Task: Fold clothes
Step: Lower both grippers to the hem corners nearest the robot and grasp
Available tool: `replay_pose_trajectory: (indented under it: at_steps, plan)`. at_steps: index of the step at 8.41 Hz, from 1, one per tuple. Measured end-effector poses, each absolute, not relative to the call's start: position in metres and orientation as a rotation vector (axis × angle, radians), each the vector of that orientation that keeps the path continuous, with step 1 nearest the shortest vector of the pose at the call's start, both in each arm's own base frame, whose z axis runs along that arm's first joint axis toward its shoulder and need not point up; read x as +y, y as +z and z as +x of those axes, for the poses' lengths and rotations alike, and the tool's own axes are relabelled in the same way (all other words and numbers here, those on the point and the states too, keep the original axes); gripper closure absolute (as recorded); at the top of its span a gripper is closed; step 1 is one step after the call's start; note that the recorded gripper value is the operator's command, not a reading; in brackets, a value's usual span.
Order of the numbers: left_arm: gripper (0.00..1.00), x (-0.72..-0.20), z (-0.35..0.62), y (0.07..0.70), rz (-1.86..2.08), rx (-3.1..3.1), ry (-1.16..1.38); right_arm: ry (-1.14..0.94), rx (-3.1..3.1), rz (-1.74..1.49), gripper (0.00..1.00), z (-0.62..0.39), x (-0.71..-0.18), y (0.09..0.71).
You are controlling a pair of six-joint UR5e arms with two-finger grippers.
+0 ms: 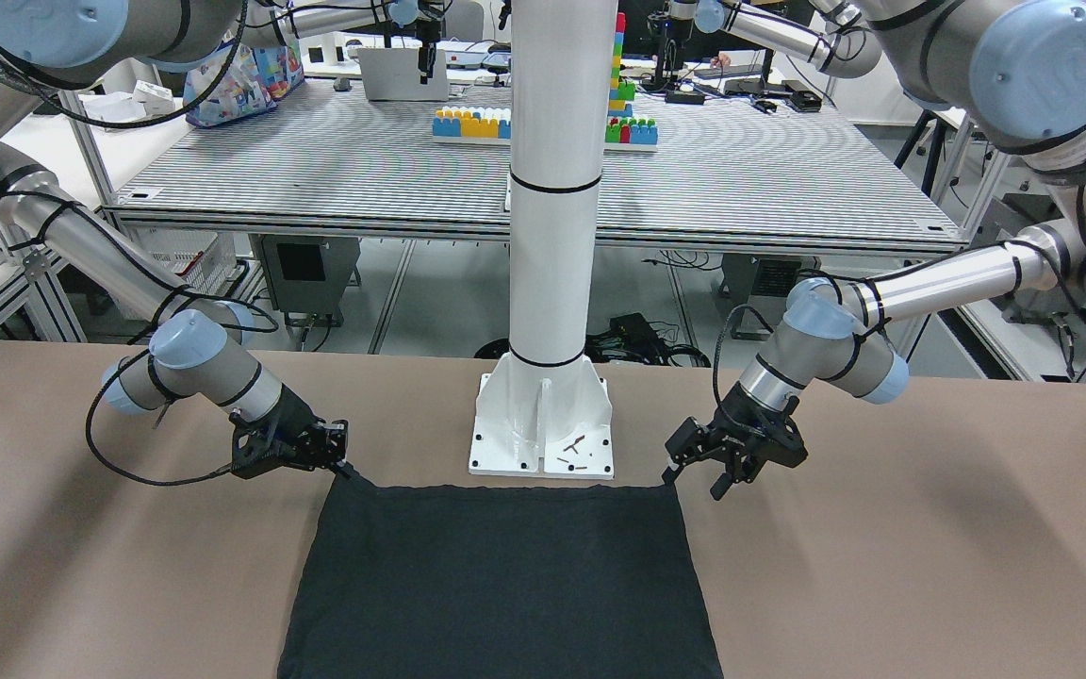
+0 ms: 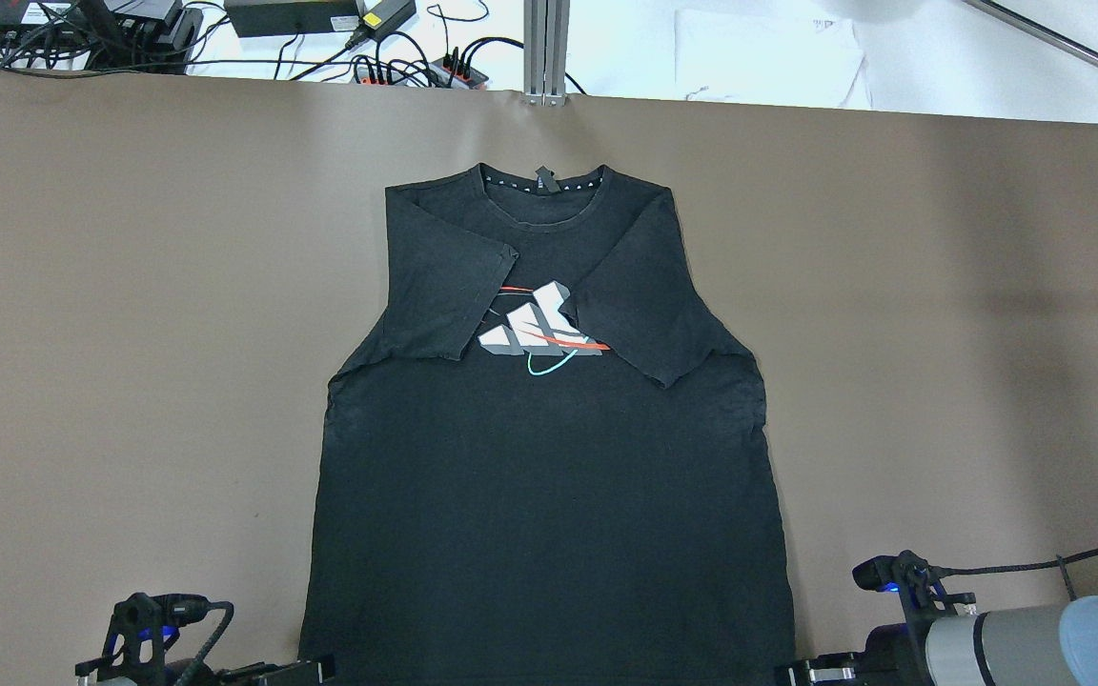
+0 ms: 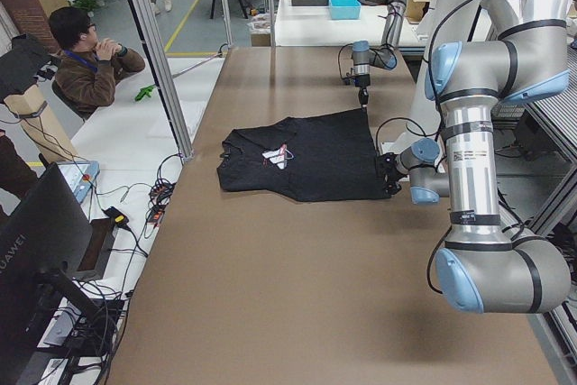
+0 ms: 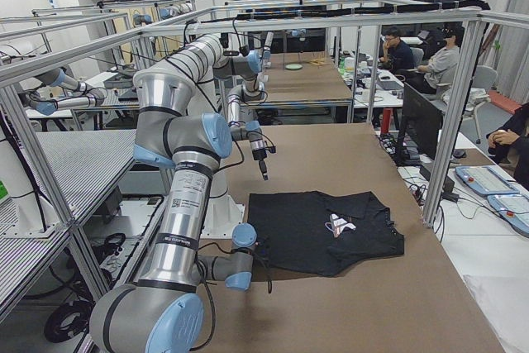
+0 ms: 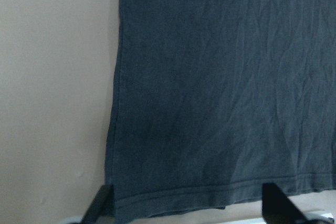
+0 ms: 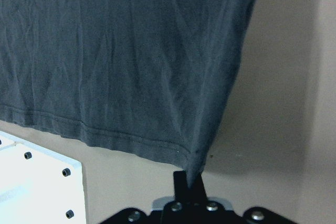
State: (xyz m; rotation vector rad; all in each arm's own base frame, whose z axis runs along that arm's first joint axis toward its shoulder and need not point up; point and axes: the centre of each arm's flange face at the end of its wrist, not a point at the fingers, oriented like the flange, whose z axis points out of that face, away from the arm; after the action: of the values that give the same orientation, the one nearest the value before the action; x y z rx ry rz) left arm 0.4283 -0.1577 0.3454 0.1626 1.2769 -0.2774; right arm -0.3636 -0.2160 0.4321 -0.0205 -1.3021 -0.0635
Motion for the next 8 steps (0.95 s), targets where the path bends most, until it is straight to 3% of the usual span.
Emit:
replay_pose_trajectory:
  at_steps: [6,7,8]
  plan:
    - [0.03,-0.139,0.459,0.383,0.180,1.245,-0.261,-0.064,-1.304,-0.020,1.00,-0.364,-0.216,0.431]
    - [0.20,-0.139,0.464,0.389,0.185,1.234,-0.263,-0.064,-1.305,-0.020,1.00,-0.364,-0.216,0.431]
    - [0.56,-0.139,0.470,0.393,0.189,1.227,-0.264,-0.064,-1.306,-0.020,1.00,-0.364,-0.216,0.431]
